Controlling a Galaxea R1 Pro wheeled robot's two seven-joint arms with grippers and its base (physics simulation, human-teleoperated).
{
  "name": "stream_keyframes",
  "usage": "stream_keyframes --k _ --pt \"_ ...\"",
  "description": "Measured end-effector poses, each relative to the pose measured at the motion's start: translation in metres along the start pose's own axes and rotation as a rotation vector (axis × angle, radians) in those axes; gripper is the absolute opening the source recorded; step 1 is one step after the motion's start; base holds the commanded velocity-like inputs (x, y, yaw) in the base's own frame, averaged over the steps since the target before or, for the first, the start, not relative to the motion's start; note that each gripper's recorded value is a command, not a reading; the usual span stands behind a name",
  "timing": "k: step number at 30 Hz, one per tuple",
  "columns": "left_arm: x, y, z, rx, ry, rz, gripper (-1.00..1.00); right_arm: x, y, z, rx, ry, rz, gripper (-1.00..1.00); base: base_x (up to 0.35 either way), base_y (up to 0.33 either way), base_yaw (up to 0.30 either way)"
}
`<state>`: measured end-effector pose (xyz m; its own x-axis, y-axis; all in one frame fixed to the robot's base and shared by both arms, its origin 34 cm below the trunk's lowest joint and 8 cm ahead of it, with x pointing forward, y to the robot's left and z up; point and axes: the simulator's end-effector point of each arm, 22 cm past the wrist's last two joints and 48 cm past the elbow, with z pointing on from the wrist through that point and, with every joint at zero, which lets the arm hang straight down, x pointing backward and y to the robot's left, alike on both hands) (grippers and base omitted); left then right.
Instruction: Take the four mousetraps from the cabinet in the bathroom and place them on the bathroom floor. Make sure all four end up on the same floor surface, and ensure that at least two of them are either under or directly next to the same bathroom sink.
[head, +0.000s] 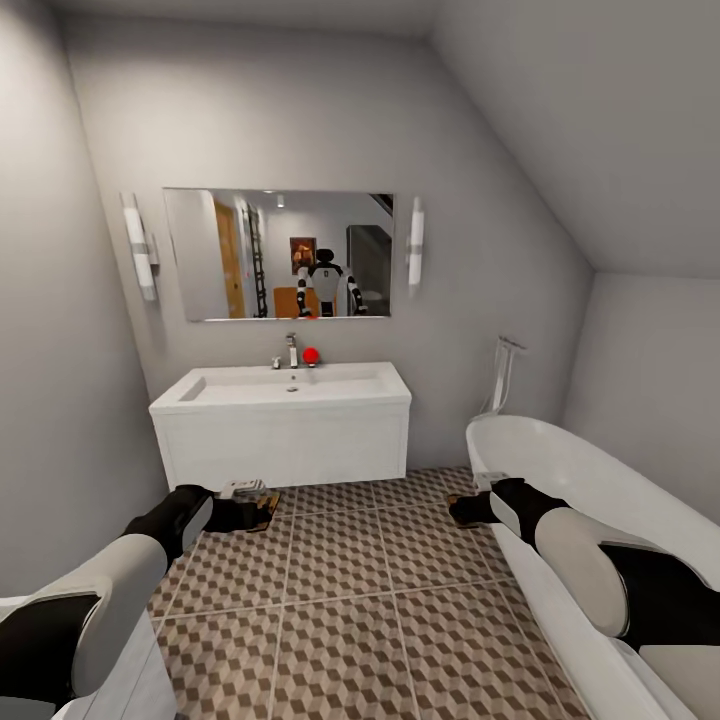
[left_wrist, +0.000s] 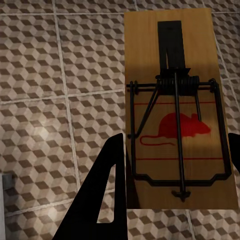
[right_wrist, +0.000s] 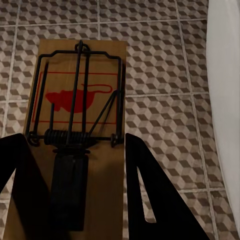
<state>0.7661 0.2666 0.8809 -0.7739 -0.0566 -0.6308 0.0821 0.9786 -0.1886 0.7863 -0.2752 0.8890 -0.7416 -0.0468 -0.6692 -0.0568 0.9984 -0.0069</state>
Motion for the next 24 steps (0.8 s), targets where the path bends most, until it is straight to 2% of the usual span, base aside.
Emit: stream_keyframes --k 24 --pt "-0.0001 -0.0002 0.0000 0.001 0.000 -0.001 -1.00 0.0000 0.0004 0.0000 -0.002 0.000 0.000 -1.00 0.000 0.000 0.000"
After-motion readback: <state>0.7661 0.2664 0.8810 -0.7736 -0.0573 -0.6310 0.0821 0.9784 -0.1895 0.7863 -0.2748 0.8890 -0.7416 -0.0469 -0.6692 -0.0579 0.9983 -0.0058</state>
